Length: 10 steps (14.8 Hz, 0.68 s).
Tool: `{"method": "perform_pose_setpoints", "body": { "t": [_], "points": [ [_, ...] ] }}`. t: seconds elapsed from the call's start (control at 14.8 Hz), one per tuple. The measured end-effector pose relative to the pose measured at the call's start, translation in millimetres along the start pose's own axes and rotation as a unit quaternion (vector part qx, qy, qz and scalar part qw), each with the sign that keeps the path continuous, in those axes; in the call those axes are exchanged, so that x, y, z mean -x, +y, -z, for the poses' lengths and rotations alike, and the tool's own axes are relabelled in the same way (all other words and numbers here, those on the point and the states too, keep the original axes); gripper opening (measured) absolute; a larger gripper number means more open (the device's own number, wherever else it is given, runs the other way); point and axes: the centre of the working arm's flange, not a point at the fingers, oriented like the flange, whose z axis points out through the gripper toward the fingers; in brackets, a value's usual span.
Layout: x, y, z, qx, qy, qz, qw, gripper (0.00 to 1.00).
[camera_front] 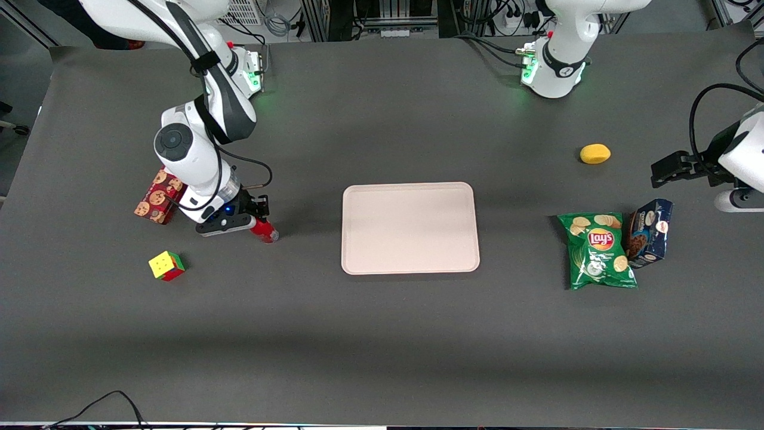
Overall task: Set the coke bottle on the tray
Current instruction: 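Lift the red bottle and carry it over the white tray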
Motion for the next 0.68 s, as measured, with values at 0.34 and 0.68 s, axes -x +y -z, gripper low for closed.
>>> {"method": "perform_pose_setpoints", "body": {
  "t": [0.34, 0.68],
  "points": [
    [-8, -2, 10, 0.001, -0.009, 0.017, 0.9998, 0.49],
    [-61, -11, 130, 0.015, -0.083, 0.017, 0.9963, 0.49]
  ]
}}
